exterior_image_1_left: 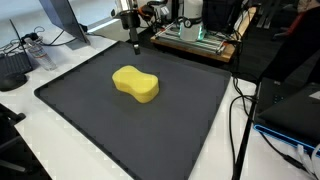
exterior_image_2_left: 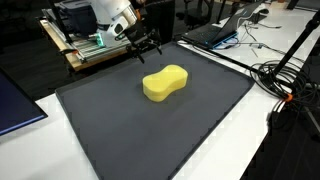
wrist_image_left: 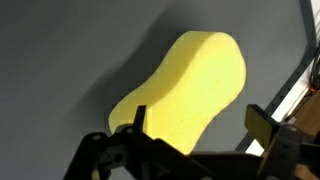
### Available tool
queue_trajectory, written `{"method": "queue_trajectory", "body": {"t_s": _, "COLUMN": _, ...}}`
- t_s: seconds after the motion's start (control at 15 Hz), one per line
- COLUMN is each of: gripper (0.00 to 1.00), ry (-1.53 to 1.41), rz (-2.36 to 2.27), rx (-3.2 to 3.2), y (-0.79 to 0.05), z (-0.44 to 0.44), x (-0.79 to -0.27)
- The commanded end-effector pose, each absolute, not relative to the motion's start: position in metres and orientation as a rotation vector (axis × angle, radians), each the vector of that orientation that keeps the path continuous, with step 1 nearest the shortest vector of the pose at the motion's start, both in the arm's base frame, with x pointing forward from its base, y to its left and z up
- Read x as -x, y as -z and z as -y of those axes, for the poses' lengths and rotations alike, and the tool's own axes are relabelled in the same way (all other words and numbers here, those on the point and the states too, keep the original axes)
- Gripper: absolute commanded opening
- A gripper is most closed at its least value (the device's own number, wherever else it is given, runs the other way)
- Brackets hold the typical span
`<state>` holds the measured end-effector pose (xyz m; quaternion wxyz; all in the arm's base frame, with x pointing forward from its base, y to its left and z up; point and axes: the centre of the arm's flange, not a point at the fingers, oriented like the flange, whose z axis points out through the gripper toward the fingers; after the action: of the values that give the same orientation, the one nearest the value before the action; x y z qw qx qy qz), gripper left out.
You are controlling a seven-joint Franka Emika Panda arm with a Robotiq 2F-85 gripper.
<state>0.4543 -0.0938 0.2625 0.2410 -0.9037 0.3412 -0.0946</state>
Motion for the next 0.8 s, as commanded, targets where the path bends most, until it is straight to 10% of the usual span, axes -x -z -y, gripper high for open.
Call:
{"method": "queue_trajectory", "body": {"t_s": 0.0, "gripper": 1.00, "ry": 0.278, "rz": -0.916, "rx": 2.387, "y": -0.268, "z": 0.106, "x": -0.430}}
{"method": "queue_trajectory", "body": {"t_s": 0.73, "gripper": 1.00, "ry": 0.233, "rz": -0.749, "rx": 2.506, "y": -0.294, "z": 0.115, "x": -0.433}}
